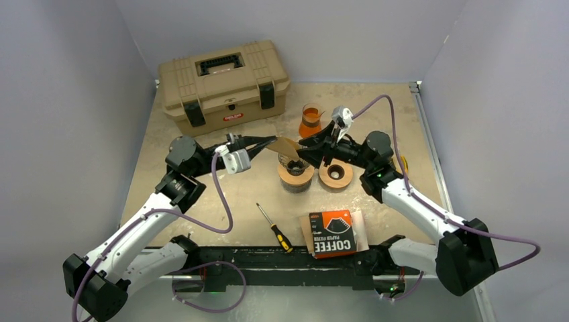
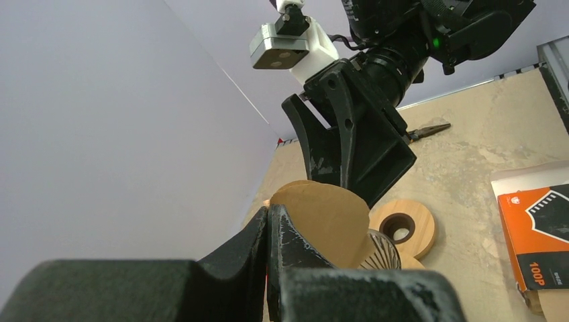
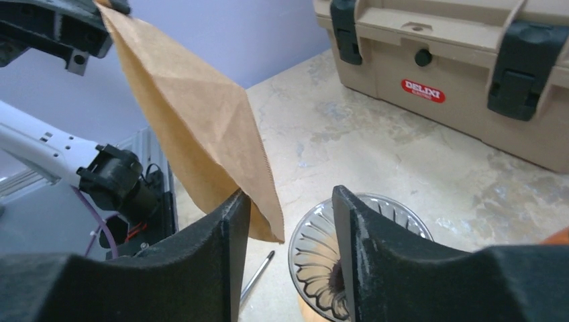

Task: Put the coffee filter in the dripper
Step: Place the coffee filter in the coffee dripper.

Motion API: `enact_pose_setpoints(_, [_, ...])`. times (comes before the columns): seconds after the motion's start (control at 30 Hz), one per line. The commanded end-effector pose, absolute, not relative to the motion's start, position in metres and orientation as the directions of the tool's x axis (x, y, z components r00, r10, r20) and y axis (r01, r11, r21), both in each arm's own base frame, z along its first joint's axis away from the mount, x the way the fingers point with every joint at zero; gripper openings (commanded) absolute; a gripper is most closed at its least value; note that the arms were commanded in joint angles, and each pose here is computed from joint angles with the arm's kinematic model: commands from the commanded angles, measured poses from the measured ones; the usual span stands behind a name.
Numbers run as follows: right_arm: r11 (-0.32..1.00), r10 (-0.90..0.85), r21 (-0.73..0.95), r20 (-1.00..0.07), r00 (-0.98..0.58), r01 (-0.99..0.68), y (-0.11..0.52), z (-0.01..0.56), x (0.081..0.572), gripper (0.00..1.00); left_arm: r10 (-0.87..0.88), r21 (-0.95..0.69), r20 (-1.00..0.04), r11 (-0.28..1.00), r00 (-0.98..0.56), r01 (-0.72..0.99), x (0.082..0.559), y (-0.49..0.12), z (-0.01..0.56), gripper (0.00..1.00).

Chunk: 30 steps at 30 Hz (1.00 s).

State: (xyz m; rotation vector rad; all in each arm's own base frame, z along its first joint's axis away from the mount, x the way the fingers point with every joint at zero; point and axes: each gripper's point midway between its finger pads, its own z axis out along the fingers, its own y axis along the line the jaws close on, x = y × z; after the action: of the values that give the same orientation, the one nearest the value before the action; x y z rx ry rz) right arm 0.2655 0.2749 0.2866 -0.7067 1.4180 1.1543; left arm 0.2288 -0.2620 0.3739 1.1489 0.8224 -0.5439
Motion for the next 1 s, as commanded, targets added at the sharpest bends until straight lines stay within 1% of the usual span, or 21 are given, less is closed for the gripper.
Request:
enact_pose_setpoints(0.0, [0.219, 0.218, 0.144, -0.971, -0.096, -0.965, 0.283, 0.324, 0.241, 0.48, -0.013, 0.564, -0.800, 0.328, 0.600, 0.758, 0.226, -0.265, 0.379, 0.00])
enact_pose_setpoints(0.1, [0.184, 0.230, 0.114, -0.971, -0.070, -0.976, 0.284, 0.331, 0.230, 0.46, -0.022, 0.540, -0.813, 0.342, 0.582, 0.769, 0.230, -0.266, 0.379, 0.00])
enact_pose_setpoints(0.17, [0.174, 0.235, 0.105, -0.970, -0.063, -0.979, 0.283, 0.333, 0.226, 0.42, -0.032, 0.528, -0.820, 0.341, 0.571, 0.778, 0.230, -0.267, 0.379, 0.00])
enact_pose_setpoints(0.23, [0.172, 0.235, 0.104, -0.970, -0.062, -0.980, 0.283, 0.334, 0.225, 0.33, -0.042, 0.519, -0.823, 0.346, 0.566, 0.781, 0.231, -0.268, 0.380, 0.00])
enact_pose_setpoints(0.27, [0.173, 0.233, 0.106, -0.970, -0.064, -0.979, 0.283, 0.333, 0.225, 0.25, -0.044, 0.513, -0.826, 0.351, 0.562, 0.783, 0.232, -0.268, 0.381, 0.00])
enact_pose_setpoints(0.3, [0.178, 0.232, 0.106, -0.971, -0.063, -0.978, 0.283, 0.333, 0.226, 0.11, -0.047, 0.509, -0.828, 0.358, 0.559, 0.783, 0.232, -0.267, 0.381, 0.00])
enact_pose_setpoints(0.33, [0.182, 0.230, 0.111, -0.971, -0.068, -0.977, 0.282, 0.333, 0.226, 0.04, -0.050, 0.505, -0.828, 0.363, 0.558, 0.783, 0.232, -0.267, 0.382, 0.00])
enact_pose_setpoints(0.37, [0.189, 0.228, 0.112, -0.971, -0.067, -0.975, 0.282, 0.333, 0.227, 0.00, -0.052, 0.502, -0.830, 0.368, 0.556, 0.783, 0.233, -0.267, 0.382, 0.00])
enact_pose_setpoints(0.4, [0.201, 0.228, 0.117, -0.971, -0.070, -0.973, 0.281, 0.332, 0.229, 0.00, -0.054, 0.494, -0.833, 0.376, 0.551, 0.784, 0.234, -0.266, 0.382, 0.02])
enact_pose_setpoints(0.43, [0.220, 0.227, 0.128, -0.971, -0.077, -0.967, 0.280, 0.331, 0.231, 0.00, -0.057, 0.487, -0.836, 0.384, 0.546, 0.785, 0.235, -0.266, 0.383, 0.08])
enact_pose_setpoints(0.47, [0.244, 0.230, 0.141, -0.970, -0.084, -0.959, 0.279, 0.330, 0.235, 0.00, -0.062, 0.468, -0.845, 0.394, 0.531, 0.791, 0.237, -0.265, 0.382, 0.16])
enact_pose_setpoints(0.5, [0.265, 0.235, 0.153, -0.968, -0.090, -0.952, 0.277, 0.329, 0.238, 0.00, -0.067, 0.454, -0.850, 0.412, 0.523, 0.790, 0.239, -0.264, 0.383, 0.28])
enact_pose_setpoints(0.57, [0.309, 0.252, 0.182, -0.962, -0.104, -0.934, 0.274, 0.329, 0.244, 0.00, -0.092, 0.369, -0.884, 0.462, 0.458, 0.806, 0.247, -0.261, 0.384, 0.53])
enact_pose_setpoints(0.6, [0.334, 0.255, 0.204, -0.959, -0.120, -0.920, 0.272, 0.327, 0.248, 0.00, -0.101, 0.334, -0.897, 0.484, 0.430, 0.809, 0.251, -0.259, 0.384, 0.71])
enact_pose_setpoints(0.63, [0.353, 0.260, 0.215, -0.957, -0.125, -0.911, 0.270, 0.328, 0.251, 0.00, -0.106, 0.296, -0.910, 0.509, 0.400, 0.808, 0.255, -0.257, 0.384, 0.80])
enact_pose_setpoints(0.67, [0.365, 0.264, 0.218, -0.956, -0.124, -0.905, 0.268, 0.330, 0.251, 0.00, -0.111, 0.261, -0.922, 0.531, 0.371, 0.806, 0.259, -0.254, 0.384, 0.84])
enact_pose_setpoints(0.77, [0.442, 0.282, 0.242, -0.952, -0.123, -0.864, 0.259, 0.334, 0.261, 0.00, -0.130, 0.145, -0.954, 0.588, 0.270, 0.795, 0.268, -0.247, 0.373, 0.89])
enact_pose_setpoints(0.9, [0.526, 0.275, 0.297, -0.946, -0.171, -0.797, 0.249, 0.330, 0.273, 0.00, -0.180, -0.037, -0.978, 0.658, 0.109, 0.752, 0.280, -0.238, 0.354, 0.91])
enact_pose_setpoints(0.97, [0.557, 0.257, 0.292, -0.951, -0.173, -0.778, 0.246, 0.333, 0.277, 0.00, -0.194, -0.113, -0.981, 0.687, 0.031, 0.717, 0.287, -0.234, 0.344, 0.91])
